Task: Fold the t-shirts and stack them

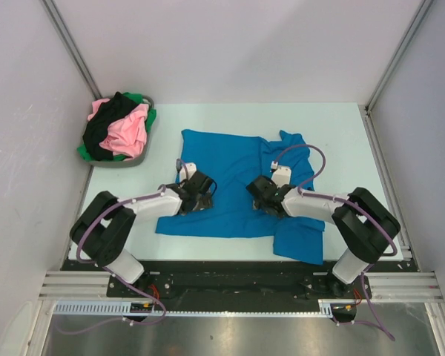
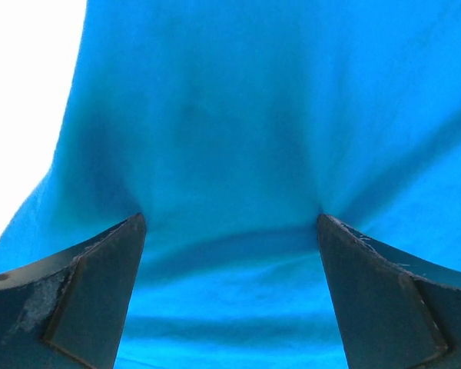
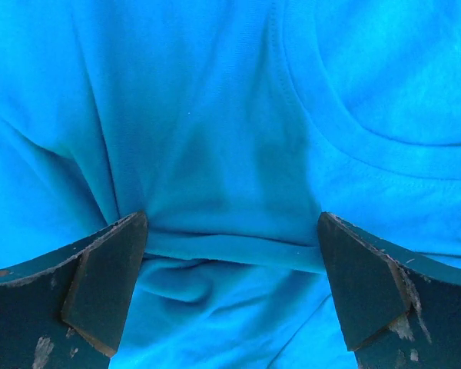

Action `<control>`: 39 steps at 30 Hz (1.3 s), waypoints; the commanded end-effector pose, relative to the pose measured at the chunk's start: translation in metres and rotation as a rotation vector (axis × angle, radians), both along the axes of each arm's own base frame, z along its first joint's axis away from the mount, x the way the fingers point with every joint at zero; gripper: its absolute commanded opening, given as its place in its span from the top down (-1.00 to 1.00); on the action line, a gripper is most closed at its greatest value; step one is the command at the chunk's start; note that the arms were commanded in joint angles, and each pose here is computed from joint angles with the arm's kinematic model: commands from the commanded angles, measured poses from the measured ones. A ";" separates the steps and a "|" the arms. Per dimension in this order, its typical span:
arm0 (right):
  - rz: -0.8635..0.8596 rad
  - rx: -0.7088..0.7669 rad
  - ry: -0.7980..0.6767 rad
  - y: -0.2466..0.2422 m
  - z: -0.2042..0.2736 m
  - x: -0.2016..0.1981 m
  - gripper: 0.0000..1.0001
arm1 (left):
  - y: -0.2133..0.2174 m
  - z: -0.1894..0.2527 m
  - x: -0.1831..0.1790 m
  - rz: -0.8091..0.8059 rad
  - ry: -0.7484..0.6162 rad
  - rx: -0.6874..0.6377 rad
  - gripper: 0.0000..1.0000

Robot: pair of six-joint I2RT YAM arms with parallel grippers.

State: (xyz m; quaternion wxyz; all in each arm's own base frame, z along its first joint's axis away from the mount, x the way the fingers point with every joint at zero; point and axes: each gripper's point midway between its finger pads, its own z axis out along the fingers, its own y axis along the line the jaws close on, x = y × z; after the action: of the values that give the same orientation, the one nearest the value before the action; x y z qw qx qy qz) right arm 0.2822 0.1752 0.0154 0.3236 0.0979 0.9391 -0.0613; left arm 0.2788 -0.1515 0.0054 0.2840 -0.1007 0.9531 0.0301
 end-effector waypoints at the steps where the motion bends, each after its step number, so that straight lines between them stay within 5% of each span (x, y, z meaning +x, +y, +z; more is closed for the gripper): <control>1: 0.033 -0.127 0.371 -0.033 -0.050 -0.116 -0.99 | 0.020 -0.065 -0.131 -0.017 0.402 0.039 -0.96; 11: -0.006 -0.209 0.370 -0.036 -0.041 -0.162 -0.99 | 0.019 -0.064 -0.199 0.013 0.415 0.041 -0.95; 19: -0.024 -0.089 0.306 -0.032 -0.011 -0.164 -0.99 | 0.029 -0.055 -0.232 0.049 0.399 -0.051 -0.95; 24: 0.002 0.046 0.095 -0.012 0.075 -0.108 -0.99 | -0.013 0.030 -0.183 -0.047 0.196 -0.101 -0.99; 31: 0.090 0.243 -0.137 -0.020 0.148 0.021 -0.99 | -0.047 0.170 -0.056 -0.063 -0.148 -0.097 -0.99; 36: 0.025 0.348 -0.178 -0.044 0.144 0.104 -0.99 | -0.032 0.176 0.022 -0.037 -0.139 -0.133 -1.00; 39: 0.027 0.372 -0.121 -0.039 0.125 0.144 -0.68 | -0.005 0.161 0.062 0.046 -0.094 -0.083 -0.98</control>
State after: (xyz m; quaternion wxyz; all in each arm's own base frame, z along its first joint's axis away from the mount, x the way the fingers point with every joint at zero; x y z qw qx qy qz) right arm 0.3701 0.1148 0.1388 0.3478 0.1924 0.9153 0.0647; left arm 0.3092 -0.1815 0.1896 0.3560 -0.1629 0.9184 -0.0566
